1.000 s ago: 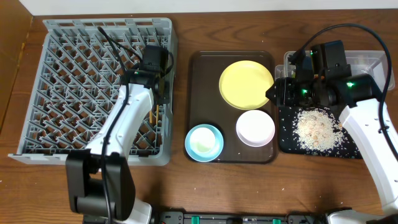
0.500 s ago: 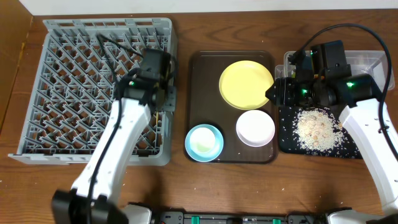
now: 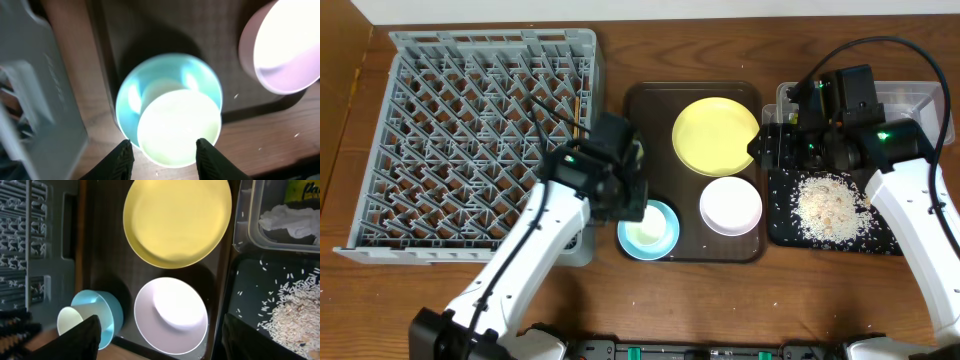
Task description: Sort waste into correct bins and load items into the dishwasher
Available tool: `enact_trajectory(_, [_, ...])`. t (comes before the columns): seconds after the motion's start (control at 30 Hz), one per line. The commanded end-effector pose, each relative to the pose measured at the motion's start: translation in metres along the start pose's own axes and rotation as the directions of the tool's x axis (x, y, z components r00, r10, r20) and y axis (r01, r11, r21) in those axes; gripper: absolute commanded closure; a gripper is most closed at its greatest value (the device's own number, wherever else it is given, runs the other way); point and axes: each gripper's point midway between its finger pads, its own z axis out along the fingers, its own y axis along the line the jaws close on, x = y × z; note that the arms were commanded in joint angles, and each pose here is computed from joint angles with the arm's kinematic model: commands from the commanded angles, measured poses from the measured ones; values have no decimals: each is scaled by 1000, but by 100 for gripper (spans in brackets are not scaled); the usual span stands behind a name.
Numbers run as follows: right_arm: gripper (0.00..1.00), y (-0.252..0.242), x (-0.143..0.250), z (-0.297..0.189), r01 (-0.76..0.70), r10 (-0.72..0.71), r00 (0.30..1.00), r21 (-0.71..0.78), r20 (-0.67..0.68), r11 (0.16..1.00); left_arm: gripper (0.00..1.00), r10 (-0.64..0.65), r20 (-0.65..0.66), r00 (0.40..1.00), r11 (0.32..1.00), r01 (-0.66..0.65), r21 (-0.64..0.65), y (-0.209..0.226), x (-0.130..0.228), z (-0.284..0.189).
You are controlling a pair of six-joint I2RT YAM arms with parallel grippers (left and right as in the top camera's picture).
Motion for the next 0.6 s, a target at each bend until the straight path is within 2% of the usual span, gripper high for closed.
enact_trajectory(0.0, [27,4,-4,-3,40,-40,999,1,16,999,60,-57,-7,998,997,57,-46,7,4,4])
enact_trajectory(0.3, [27,5,-2,-3,60,-60,998,-1,9,998,60,-74,-17,997,997,74,2,0,6,2])
enact_trajectory(0.47, [28,6,-2,-3,62,-62,998,-7,9,998,59,-75,-25,997,993,73,-91,14,15,8])
enact_trajectory(0.53, [40,15,2,-3,84,-84,996,-49,-6,995,59,-98,-13,995,989,96,-116,21,13,7])
enact_trajectory(0.57, [45,40,13,-2,181,-188,982,-163,-30,970,60,-154,-2,988,981,152,-123,27,11,6])
